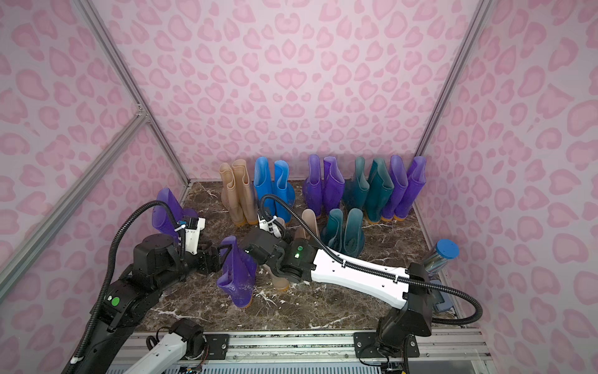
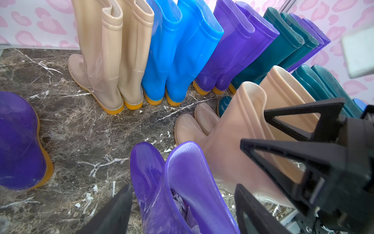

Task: Match and arrange rain boots in pairs
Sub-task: Pair a pair of rain boots at the center of the board.

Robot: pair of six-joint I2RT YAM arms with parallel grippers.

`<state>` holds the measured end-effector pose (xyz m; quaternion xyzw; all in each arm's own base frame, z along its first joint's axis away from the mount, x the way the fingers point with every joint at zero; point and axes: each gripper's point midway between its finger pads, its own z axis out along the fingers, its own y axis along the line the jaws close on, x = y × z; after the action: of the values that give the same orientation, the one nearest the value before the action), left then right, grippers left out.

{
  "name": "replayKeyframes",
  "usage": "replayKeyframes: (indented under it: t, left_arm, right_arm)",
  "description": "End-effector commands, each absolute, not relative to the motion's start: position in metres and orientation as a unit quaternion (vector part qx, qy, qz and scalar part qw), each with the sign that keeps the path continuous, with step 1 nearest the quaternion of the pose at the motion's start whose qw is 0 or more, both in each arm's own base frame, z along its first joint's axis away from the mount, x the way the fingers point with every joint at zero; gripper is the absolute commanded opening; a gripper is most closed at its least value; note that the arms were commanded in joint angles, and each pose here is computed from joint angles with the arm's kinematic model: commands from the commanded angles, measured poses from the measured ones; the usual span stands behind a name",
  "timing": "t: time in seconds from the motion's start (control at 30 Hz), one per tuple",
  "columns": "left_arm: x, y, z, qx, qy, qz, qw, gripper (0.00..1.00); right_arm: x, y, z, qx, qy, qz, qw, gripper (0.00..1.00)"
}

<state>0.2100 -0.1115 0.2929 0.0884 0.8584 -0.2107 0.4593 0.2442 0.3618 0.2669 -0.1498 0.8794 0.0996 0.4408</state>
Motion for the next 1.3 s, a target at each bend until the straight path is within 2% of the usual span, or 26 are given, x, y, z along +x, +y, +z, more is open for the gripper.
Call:
replayKeyframes:
  t: [0.0, 0.13, 0.2, 0.37, 0.53, 0.8, 1.13, 1.27]
  left_arm:
    - [0.21, -0.11, 0.298, 0.091, 0.855, -0.208, 0.466, 0.8]
    - [0.211, -0.111, 0.298, 0.092, 0.856, -0.208, 0.465, 0.8]
    - [0.211, -0.111, 0.298, 0.092, 0.855, -0.208, 0.465, 0.8]
    - [0.214, -0.113, 0.298, 0.091, 0.856, -0.21, 0.464, 0.8]
    - [0.216, -0.115, 0.298, 0.089, 0.857, -0.214, 0.46, 0.8]
    - [0.217, -0.116, 0.299, 0.089, 0.858, -0.216, 0.458, 0.79]
    - [0.22, -0.12, 0.304, 0.088, 0.856, -0.223, 0.458, 0.79]
    - [0.221, -0.122, 0.302, 0.089, 0.858, -0.228, 0.452, 0.79]
  right_arm:
    - [0.249, 0.344, 0.26, -0.146, 0.884, 0.065, 0.44, 0.55]
    - [0.247, 0.351, 0.27, -0.141, 0.881, 0.131, 0.432, 0.13]
    - [0.247, 0.351, 0.274, -0.139, 0.878, 0.152, 0.432, 0.0]
    - [0.26, 0.349, 0.289, -0.141, 0.864, 0.165, 0.455, 0.0]
    - [0.279, 0.338, 0.291, -0.133, 0.861, 0.134, 0.473, 0.0]
    - [0.279, 0.315, 0.291, -0.123, 0.858, 0.1, 0.488, 0.0]
    - [0.26, 0.319, 0.278, -0.145, 0.871, 0.131, 0.45, 0.0]
    - [0.262, 0.311, 0.259, -0.152, 0.88, 0.088, 0.441, 0.0]
